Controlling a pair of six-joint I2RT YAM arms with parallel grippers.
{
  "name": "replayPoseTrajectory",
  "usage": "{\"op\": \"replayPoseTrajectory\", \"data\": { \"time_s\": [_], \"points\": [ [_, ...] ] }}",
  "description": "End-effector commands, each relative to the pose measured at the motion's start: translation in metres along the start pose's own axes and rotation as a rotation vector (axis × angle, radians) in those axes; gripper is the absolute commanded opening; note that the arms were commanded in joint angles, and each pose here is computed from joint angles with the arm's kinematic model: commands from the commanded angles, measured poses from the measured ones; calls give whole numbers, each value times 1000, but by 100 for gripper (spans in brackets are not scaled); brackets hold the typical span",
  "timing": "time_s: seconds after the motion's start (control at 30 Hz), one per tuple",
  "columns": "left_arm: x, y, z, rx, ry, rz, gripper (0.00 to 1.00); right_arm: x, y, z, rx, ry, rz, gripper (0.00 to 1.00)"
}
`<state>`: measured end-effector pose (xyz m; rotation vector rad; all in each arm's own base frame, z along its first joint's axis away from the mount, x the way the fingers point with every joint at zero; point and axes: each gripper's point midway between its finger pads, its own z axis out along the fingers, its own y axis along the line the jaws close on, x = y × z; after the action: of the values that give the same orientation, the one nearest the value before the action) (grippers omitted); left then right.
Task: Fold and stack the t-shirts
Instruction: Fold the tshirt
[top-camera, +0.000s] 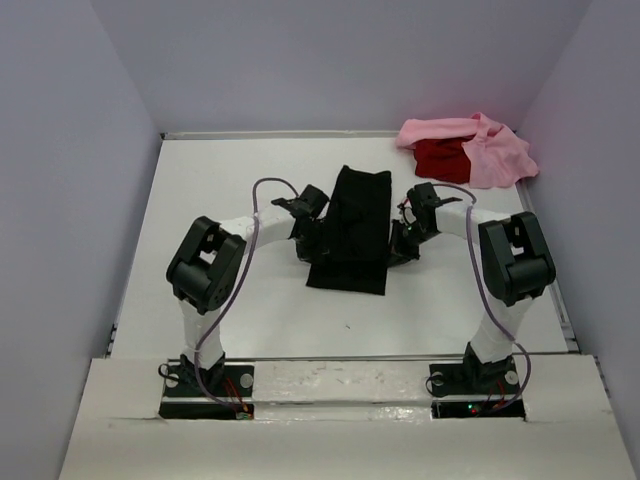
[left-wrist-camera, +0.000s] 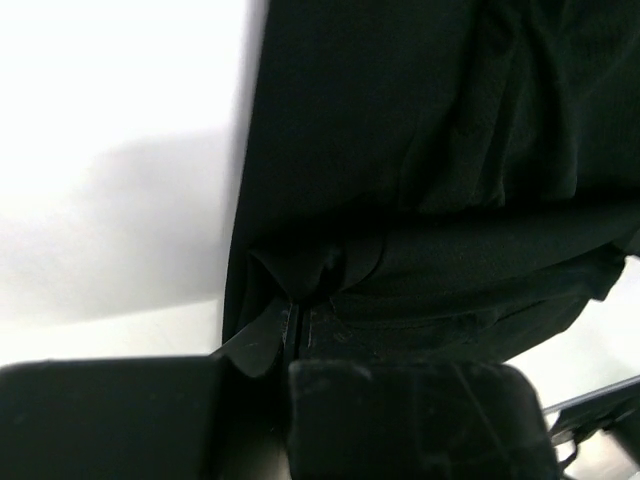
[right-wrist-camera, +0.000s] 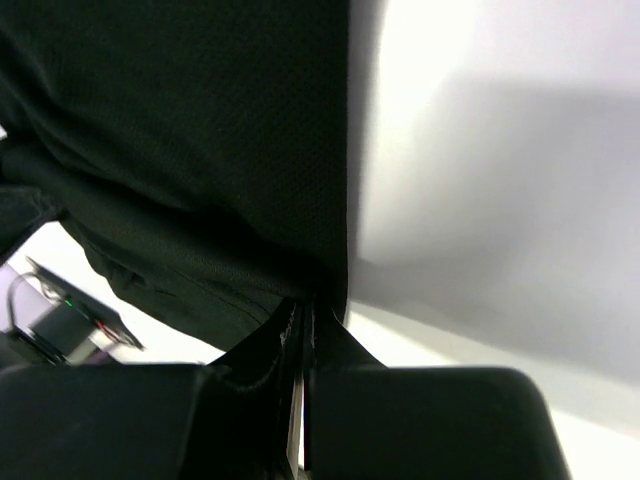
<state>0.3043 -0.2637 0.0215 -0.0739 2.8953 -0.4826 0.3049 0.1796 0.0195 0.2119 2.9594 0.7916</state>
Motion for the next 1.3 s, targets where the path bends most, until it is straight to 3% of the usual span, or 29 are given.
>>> {"op": "replayPoseTrajectory", "data": {
  "time_s": [0.0,0.2,0.3,0.63,1.27],
  "points": [
    [71,47,-11,-238,123,17,0,31,-25,-16,112,28,-14,0],
    [142,38,-28,-198,196,29,0,84,-26,-31,107,99,-29,0],
    [157,41,-40,-191,184,28,0,94,-24,-40,105,87,-40,0],
    [135,21,-76,-159,90,-3,0,102,2,-78,60,78,-69,0],
    [128,-4,-136,-65,44,-75,0,129,27,-134,-12,39,-82,0]
  ]
}}
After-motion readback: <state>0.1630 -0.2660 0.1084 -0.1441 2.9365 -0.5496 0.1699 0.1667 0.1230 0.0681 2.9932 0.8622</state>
